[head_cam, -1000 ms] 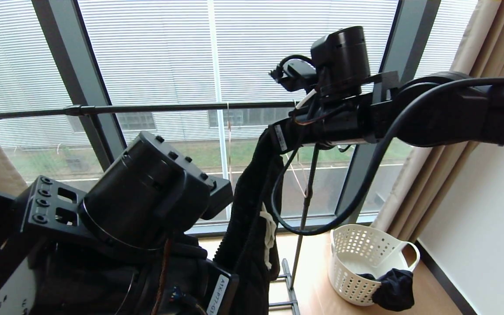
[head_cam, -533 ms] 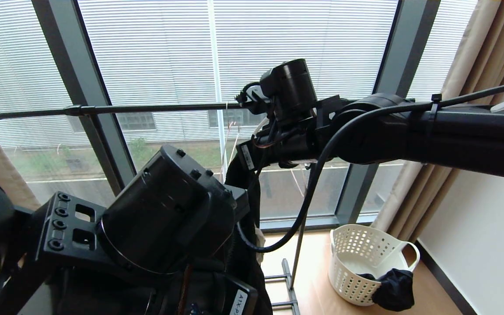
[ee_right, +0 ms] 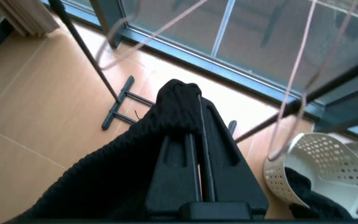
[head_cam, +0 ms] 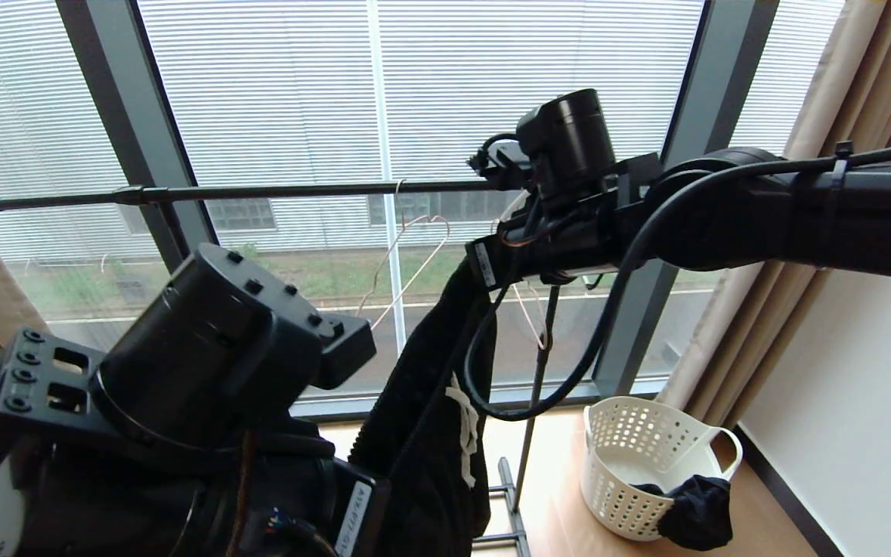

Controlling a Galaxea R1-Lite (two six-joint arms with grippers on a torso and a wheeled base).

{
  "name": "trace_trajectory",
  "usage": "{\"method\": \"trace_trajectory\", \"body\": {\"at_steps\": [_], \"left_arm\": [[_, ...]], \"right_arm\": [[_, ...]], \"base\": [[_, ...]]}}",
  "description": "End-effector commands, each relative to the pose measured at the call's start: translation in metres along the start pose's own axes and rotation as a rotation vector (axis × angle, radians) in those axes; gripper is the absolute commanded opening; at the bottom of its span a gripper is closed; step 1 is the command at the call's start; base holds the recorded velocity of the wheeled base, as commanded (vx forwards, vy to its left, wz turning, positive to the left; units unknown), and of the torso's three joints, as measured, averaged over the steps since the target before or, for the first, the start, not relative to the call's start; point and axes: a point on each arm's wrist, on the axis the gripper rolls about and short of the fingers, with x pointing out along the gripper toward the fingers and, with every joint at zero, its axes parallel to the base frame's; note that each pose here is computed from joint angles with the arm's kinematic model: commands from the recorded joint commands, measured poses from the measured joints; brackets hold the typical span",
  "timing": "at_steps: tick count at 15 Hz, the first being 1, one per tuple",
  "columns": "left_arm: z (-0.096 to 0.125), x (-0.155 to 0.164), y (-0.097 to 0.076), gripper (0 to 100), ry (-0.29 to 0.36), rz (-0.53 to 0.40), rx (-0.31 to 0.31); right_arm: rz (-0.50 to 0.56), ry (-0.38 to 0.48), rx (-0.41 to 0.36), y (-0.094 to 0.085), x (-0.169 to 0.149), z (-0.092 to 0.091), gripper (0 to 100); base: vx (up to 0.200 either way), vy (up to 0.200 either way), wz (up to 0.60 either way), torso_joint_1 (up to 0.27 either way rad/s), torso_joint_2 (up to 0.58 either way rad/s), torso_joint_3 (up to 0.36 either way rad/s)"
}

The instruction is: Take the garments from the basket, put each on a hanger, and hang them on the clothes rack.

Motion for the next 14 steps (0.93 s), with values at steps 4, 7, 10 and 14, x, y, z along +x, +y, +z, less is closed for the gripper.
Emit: {"method": "trace_trajectory", "body": {"at_steps": [4, 7, 10, 14], "left_arm": [[0.011, -0.007, 0.041, 0, -0.093, 0.085, -0.060], [0.026, 0.000, 0.048, 0, -0.149, 0.100, -0.052], [0.045, 0.014, 0.053, 0, -0.168, 0.121, -0.071], [0.060, 0.018, 0.054, 0, -0.191, 0.126, -0.063]], "right_arm": [[-0.047, 0.010, 0.039, -0.047, -0.076, -0.023, 0], [-0.030, -0.017, -0.018, -0.054, -0.104, -0.065, 0], [-0.041, 0.010, -0.110, -0.056, -0.117, -0.083, 0], [-0.024, 0.017, -0.127, -0.047, -0.108, -0.081, 0]], "base": [[0.000, 0.000, 0.00, 0.000, 0.00, 0.000], [0.000, 0.000, 0.00, 0.000, 0.00, 0.000], [0.000, 0.000, 0.00, 0.000, 0.00, 0.000], [0.000, 0.000, 0.00, 0.000, 0.00, 0.000]]}}
